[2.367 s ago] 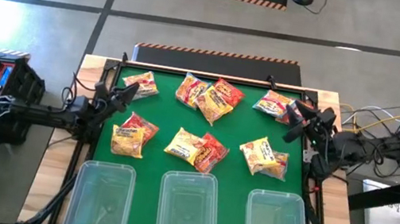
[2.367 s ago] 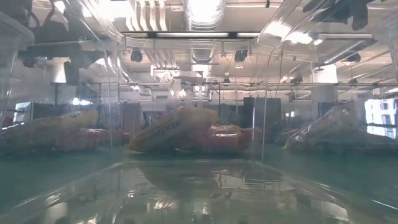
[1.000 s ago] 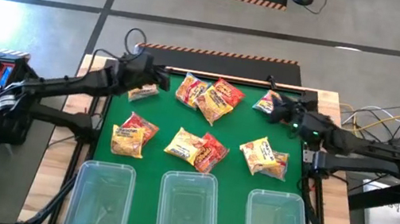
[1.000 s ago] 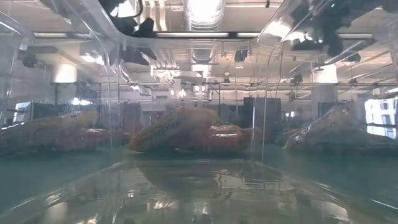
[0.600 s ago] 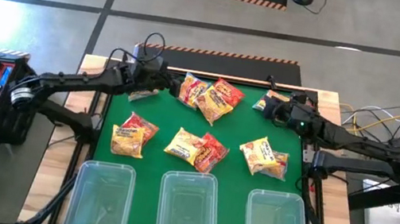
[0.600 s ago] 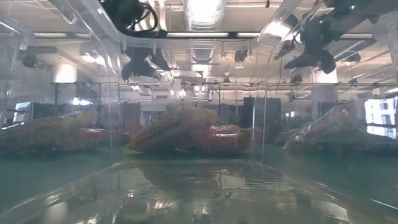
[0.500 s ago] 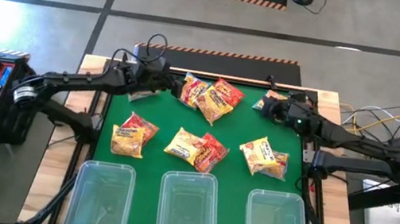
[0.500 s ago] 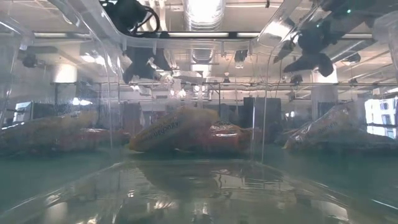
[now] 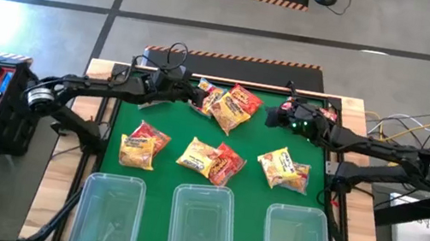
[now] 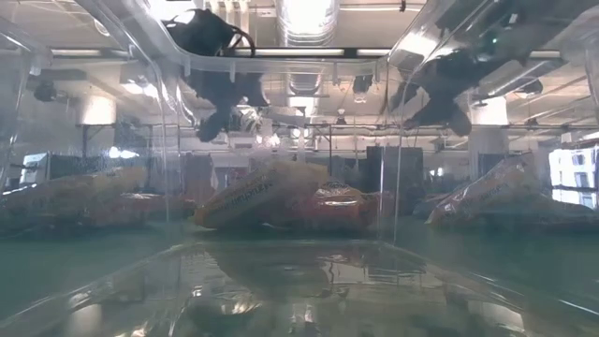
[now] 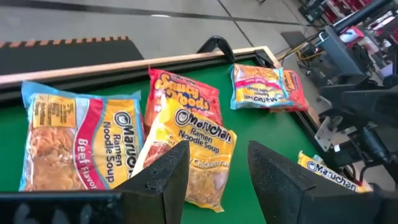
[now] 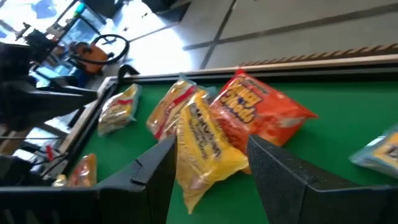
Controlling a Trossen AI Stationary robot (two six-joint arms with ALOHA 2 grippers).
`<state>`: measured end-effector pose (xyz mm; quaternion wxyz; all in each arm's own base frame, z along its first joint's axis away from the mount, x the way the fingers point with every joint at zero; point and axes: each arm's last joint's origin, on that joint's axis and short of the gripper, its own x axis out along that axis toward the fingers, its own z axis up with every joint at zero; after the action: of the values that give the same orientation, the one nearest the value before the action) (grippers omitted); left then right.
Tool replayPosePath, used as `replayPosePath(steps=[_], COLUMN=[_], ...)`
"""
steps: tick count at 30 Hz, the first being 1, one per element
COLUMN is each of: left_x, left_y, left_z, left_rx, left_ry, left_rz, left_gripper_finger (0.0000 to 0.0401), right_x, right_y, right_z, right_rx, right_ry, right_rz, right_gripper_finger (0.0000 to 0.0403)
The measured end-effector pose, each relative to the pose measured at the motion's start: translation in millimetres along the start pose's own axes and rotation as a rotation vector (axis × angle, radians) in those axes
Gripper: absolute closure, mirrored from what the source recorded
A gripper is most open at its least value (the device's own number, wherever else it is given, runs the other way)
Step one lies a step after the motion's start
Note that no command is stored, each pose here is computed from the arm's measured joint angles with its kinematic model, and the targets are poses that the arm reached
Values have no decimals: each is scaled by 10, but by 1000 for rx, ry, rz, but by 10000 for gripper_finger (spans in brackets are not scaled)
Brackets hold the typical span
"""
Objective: Sort Maruchan noodles
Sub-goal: Put the yellow noodle pack into the right transparent bin
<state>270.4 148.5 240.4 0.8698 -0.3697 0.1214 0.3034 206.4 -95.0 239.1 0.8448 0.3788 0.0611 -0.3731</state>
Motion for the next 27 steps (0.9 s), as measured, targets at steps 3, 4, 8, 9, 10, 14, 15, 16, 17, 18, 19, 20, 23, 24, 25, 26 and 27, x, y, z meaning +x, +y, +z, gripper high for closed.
replayPosePath(steps=[3,4,8,9,10,14,15,16,17,18,19,20,23,24,25,26,27], left_x=[35,42,52,52,52,52,53,54,55,55,55,55,55,55,55,55,55], left_y=[3,0,-5,-6,-7,-12,-13,-13,-14,-14,-16,-16,-16,-16,-15,-15,-14], left_z=[-14,-15,-17,-18,-18,-19,-20,-22,-23,-25,-26,-26,-27,-26,-26,-28,-29], left_rx=[-11,-11,-11,-10,-10,-9,-10,-15,-23,-32,-37,-38,-39,-39,-39,-39,-38], left_ry=[13,14,22,22,23,33,36,40,44,47,50,50,51,50,50,52,53], left_rz=[-19,-28,-48,-48,-49,-66,-70,-74,-77,-79,-82,-82,-82,-82,-82,-81,-80], left_gripper_finger=[255,255,255,255,255,255,255,255,255,255,255,255,255,255,255,255,255], right_x=[78,104,191,212,233,315,335,361,386,410,438,464,531,552,570,596,623], right_y=[1,-1,-28,-40,-49,-91,-99,-108,-113,-121,-128,-135,-154,-155,-150,-128,-92], right_z=[9,13,26,26,24,-16,-35,-58,-80,-103,-125,-144,-190,-197,-196,-181,-153], right_rx=[12,14,24,26,28,35,44,62,75,91,110,130,174,185,188,185,176], right_ry=[6,6,15,22,30,102,126,150,170,191,209,223,247,245,246,247,240], right_rz=[35,45,65,66,71,91,96,100,104,106,108,109,104,107,105,104,113], right_gripper_finger=[220,220,220,220,220,220,220,220,220,220,220,220,220,220,220,220,220])
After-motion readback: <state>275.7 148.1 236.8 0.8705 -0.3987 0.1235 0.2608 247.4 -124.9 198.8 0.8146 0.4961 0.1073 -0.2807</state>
